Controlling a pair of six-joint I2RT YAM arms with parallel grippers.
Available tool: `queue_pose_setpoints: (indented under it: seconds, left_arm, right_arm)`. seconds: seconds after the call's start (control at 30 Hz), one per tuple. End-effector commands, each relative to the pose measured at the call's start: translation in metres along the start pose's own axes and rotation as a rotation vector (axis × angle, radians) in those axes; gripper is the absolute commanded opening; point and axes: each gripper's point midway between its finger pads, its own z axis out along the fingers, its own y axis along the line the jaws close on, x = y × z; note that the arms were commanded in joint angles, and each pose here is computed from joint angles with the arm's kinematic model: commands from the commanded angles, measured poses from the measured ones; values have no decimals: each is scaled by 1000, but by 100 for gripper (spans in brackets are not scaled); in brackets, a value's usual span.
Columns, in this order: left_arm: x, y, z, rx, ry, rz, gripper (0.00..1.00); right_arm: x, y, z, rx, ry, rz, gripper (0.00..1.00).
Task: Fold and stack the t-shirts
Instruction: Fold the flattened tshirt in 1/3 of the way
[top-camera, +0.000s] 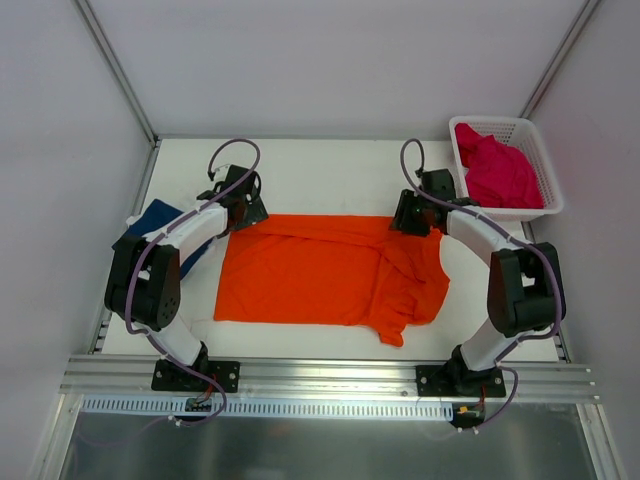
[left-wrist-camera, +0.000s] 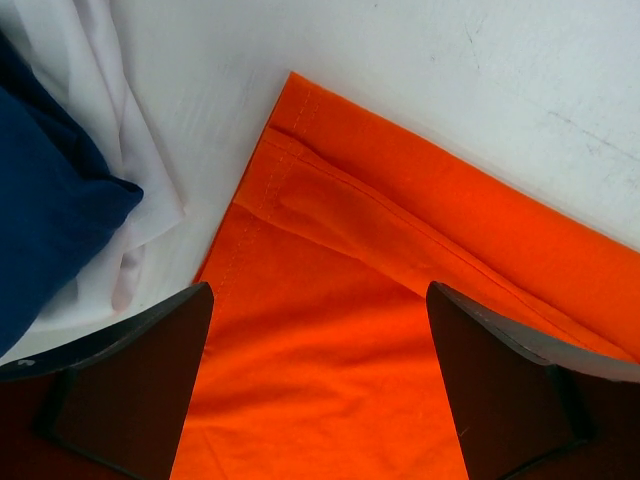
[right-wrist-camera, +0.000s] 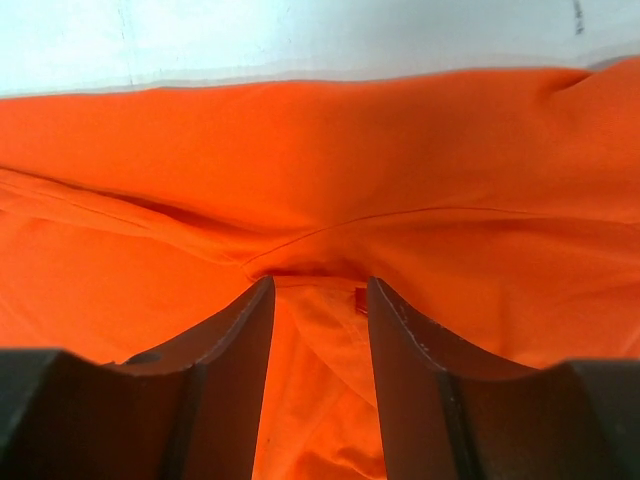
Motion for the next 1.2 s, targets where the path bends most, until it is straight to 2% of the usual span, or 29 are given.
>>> queue_pose_setpoints:
  seconds: [0.0,0.97,1.07,1.17]
  left_arm:
    - [2,4,4,-22,-2,-14,89]
    - [1,3,0,-8,-3,-11,90]
    - [1,4,0,-11,-4,-9,90]
    - [0,4,-2,-6,-8,-10,90]
  right_arm:
    - [-15,16,-3,-23,-45,-1,45]
    - [30,-11,17,193,74,-88,42]
    - [31,-11,17,196,76,-89,36]
    - [31,-9,14,191,70,-93,19]
